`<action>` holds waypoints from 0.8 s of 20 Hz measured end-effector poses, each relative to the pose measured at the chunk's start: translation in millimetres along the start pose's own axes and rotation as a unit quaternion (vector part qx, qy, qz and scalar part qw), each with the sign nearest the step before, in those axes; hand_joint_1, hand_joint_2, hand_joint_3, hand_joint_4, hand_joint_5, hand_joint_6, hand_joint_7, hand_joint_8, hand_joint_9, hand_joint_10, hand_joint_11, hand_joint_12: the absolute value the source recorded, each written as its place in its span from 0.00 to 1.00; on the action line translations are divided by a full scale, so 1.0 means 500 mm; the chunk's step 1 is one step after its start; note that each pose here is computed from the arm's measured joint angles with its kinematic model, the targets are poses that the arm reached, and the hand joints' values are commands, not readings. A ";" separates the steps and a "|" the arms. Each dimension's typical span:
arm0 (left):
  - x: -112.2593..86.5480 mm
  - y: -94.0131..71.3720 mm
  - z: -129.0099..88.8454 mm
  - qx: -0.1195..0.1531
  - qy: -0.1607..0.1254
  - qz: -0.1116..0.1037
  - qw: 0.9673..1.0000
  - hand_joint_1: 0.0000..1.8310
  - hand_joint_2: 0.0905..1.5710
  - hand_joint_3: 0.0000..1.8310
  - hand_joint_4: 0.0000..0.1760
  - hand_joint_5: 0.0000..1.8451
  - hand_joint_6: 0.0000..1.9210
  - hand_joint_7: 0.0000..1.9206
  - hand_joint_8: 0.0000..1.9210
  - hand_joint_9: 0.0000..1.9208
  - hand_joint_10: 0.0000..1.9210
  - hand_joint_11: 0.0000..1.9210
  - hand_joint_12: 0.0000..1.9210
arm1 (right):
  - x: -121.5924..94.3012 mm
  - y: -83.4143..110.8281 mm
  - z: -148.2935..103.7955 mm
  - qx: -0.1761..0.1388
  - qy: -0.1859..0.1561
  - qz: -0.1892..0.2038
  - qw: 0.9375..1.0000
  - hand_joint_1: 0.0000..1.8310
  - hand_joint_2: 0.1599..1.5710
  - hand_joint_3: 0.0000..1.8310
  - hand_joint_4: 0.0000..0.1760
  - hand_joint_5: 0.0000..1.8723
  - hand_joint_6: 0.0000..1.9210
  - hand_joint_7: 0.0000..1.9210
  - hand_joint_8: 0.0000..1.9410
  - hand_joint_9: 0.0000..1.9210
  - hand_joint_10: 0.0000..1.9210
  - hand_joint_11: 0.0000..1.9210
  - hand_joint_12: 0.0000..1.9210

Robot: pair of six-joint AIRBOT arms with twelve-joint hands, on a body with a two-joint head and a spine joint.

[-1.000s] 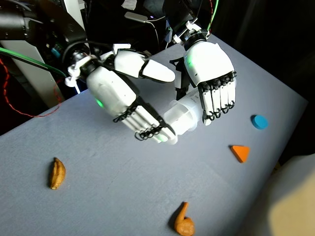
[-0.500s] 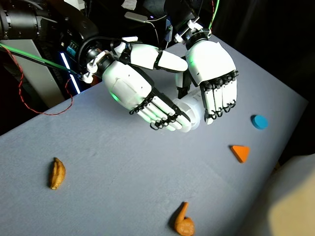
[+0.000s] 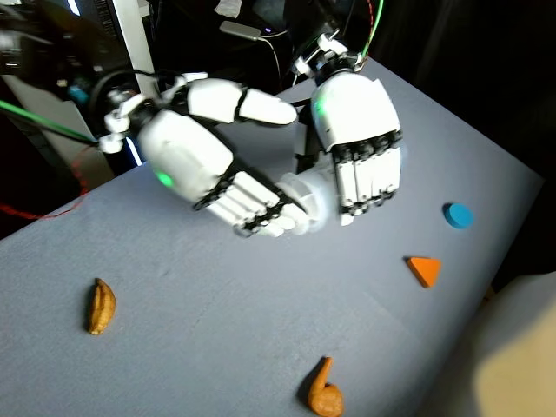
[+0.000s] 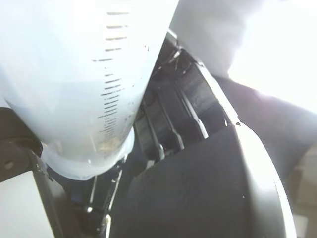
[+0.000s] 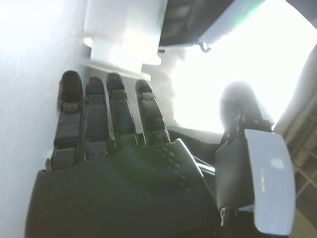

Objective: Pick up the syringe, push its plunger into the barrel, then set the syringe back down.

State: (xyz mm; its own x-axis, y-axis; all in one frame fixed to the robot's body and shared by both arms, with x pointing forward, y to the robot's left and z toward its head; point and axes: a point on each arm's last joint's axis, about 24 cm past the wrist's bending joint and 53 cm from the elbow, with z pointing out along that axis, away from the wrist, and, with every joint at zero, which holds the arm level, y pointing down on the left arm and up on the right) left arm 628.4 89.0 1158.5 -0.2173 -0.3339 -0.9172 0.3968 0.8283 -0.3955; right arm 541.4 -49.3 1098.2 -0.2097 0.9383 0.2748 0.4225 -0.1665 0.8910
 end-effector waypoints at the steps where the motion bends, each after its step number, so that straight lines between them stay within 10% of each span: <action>1: 0.004 0.005 0.003 -0.003 -0.003 0.001 1.000 0.75 0.69 0.00 0.00 0.52 0.47 0.52 0.54 0.43 0.66 0.38 0.58 | -0.014 0.010 -0.008 -0.005 -0.006 -0.004 1.000 0.00 0.67 0.00 0.38 0.06 0.00 0.04 0.00 0.02 0.00 0.00 0.18; 9: 0.097 0.025 0.018 -0.018 0.030 -0.010 0.999 0.75 0.70 0.00 0.00 0.52 0.45 0.52 0.54 0.43 0.67 0.39 0.60 | -0.083 0.083 -0.038 -0.052 -0.027 -0.111 0.992 0.00 0.67 0.00 0.38 0.06 0.00 0.04 0.00 0.02 0.00 0.00 0.18; 13: 0.131 0.035 0.023 -0.024 0.042 -0.009 0.999 0.75 0.70 0.00 0.00 0.52 0.44 0.53 0.55 0.42 0.68 0.37 0.60 | -0.110 0.152 -0.046 -0.093 -0.055 -0.185 0.977 0.00 0.67 0.00 0.38 0.05 0.00 0.04 0.00 0.02 0.00 0.00 0.19; 16: 0.159 0.038 0.024 -0.025 0.053 -0.008 0.998 0.75 0.69 0.00 0.00 0.56 0.40 0.51 0.56 0.42 0.66 0.38 0.60 | -0.153 0.126 -0.045 -0.058 -0.091 -0.214 0.971 0.00 0.67 0.00 0.38 0.06 0.00 0.04 0.00 0.02 0.00 0.00 0.20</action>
State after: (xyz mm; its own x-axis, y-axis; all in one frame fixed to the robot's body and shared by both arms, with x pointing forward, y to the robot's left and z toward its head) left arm 629.7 72.9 1077.2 -0.3165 -0.2997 -0.9000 0.3484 0.8457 -0.4042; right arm 564.1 -138.4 1141.7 -0.1796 0.9656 -0.1879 0.2274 0.2266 0.9471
